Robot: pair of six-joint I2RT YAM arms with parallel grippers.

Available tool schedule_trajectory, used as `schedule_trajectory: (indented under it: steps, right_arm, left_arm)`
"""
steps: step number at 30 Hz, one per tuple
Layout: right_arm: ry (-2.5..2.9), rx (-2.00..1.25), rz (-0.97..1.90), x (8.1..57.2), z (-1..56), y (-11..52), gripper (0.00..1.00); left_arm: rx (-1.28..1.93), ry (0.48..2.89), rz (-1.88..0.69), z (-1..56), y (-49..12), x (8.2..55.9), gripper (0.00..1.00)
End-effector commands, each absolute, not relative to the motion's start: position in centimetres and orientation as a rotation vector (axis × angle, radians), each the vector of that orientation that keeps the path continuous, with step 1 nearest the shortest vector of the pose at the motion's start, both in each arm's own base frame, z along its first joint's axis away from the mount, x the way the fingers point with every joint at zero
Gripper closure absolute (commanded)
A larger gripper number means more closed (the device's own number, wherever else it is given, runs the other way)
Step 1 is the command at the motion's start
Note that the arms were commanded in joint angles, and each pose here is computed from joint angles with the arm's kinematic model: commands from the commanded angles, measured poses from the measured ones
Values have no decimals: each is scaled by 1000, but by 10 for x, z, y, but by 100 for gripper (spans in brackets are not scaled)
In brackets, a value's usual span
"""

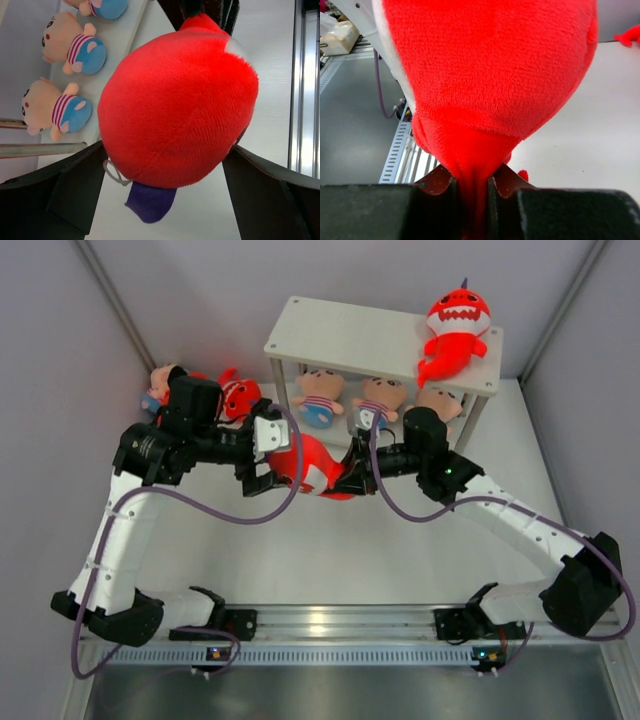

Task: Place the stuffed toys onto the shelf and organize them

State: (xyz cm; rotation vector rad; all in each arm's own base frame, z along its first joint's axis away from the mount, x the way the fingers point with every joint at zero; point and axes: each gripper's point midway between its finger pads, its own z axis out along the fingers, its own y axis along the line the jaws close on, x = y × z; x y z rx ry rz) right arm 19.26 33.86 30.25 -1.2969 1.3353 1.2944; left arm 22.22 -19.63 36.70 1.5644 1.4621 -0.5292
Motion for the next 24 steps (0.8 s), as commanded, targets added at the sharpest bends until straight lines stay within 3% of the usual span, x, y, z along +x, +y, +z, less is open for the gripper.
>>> schedule_trajectory:
  steps: [1,2,3,4,5,6,7,10,11,12,15,20,24]
  right_arm:
    - [1091,-1339,1301,186,357,351,100]
    - [1089,-1348,1312,186,356,352,100]
    - [1094,-1349,1318,187,356,355,100]
    - [1095,-1351,1322,186,356,356,100]
    - [1104,-1341,1311,188,355,356,100]
    - [1116,-1327,1302,189,355,355,85]
    - [1132,-1304,1283,191,355,355,62]
    - [1286,-1078,981,232,353,336,40]
    - [1366,-899,749,267,355,314,34]
    - [1335,-851,599,269,360,290,24]
    - [1279,-727,236,266,360,241,9]
    - [1164,-506,218,229,349,235,9]
    - [1207,-604,205,232,302,270,3]
  left_arm:
    - [1595,1414,-581,370,-205,208,2]
    - [1613,1417,-578,367,-209,208,5]
    - [1609,1445,-563,364,-208,211,15]
    - [1605,1475,-560,361,-210,216,53]
    - [1589,1492,-547,363,-210,221,76]
    - [1558,1528,-552,365,-210,223,100]
    - [1538,1574,-531,361,-208,230,100]
    - [1359,1787,-485,354,-205,259,100]
    - [1235,1865,-484,362,-204,268,100]
    - [1180,1928,-470,357,-203,276,100]
    - [1057,2035,-478,350,-206,290,100]
    - [910,2168,-613,338,-218,284,100]
    - [930,2174,-716,337,-224,268,100]
